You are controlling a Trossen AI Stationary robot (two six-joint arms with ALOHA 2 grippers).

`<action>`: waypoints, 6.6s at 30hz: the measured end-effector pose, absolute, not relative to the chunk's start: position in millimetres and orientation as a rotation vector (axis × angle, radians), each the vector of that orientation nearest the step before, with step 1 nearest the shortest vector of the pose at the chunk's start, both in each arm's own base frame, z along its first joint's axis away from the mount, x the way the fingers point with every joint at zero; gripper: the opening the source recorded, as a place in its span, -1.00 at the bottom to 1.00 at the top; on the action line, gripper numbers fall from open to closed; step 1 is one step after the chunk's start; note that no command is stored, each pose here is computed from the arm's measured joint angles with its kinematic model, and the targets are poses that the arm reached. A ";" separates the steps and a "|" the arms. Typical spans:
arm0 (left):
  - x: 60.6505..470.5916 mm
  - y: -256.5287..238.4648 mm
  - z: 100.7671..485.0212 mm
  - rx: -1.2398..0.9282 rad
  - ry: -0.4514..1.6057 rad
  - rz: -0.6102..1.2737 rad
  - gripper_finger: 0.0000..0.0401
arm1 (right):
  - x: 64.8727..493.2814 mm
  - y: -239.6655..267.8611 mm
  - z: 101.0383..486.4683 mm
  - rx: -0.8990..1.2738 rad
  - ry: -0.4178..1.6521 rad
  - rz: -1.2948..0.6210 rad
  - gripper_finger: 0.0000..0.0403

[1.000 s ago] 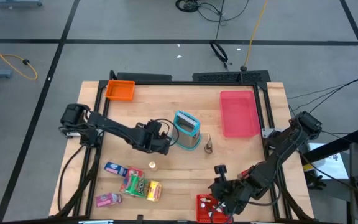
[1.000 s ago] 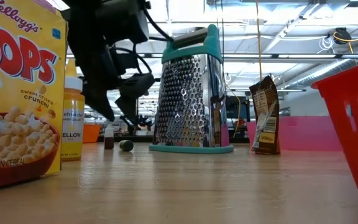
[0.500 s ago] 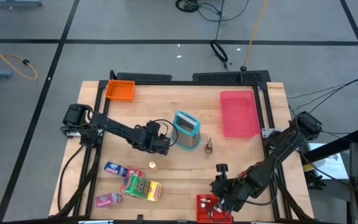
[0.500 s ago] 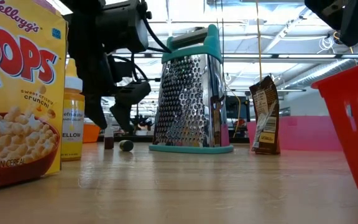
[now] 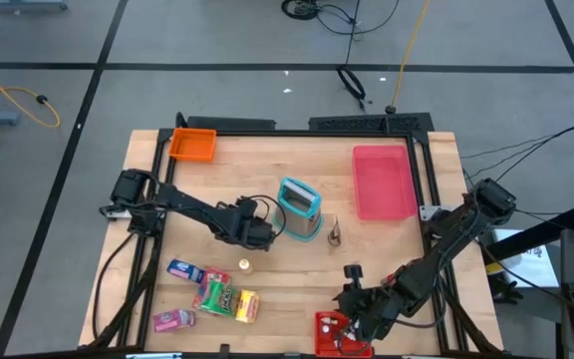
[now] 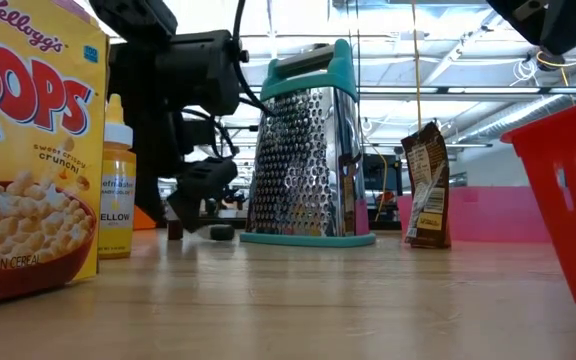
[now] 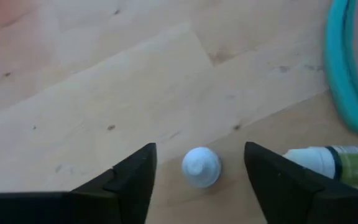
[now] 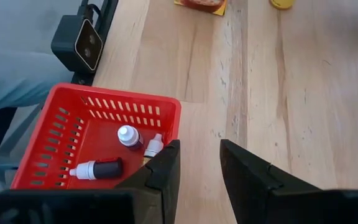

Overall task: Pick & Place Kitchen Items
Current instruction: Put the small orange food coloring bottle into the red bin, then put the small green food coloring bottle into the red bin

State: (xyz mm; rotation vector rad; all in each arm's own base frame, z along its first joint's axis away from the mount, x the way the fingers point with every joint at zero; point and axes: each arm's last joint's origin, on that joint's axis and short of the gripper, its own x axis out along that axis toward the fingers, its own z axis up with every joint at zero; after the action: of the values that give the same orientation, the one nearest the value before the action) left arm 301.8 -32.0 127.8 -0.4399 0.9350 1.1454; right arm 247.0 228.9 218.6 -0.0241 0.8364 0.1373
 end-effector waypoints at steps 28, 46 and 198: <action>298.7 -36.1 144.9 -0.482 0.963 1.065 -0.78 | 247.5 229.5 219.2 -0.038 0.827 0.150 -0.48; 294.5 -88.3 198.4 -0.420 0.781 0.665 -0.77 | 247.4 229.3 219.0 -0.040 0.829 0.149 -0.48; 380.7 -151.0 201.1 0.112 1.196 0.413 -0.32 | 242.9 224.1 214.5 -0.073 0.885 0.094 -0.48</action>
State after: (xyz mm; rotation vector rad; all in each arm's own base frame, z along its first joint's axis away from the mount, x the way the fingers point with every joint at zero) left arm 380.7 -151.0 201.1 0.1123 1.1961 0.4131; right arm 242.9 224.1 214.5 -0.0725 0.8851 0.0944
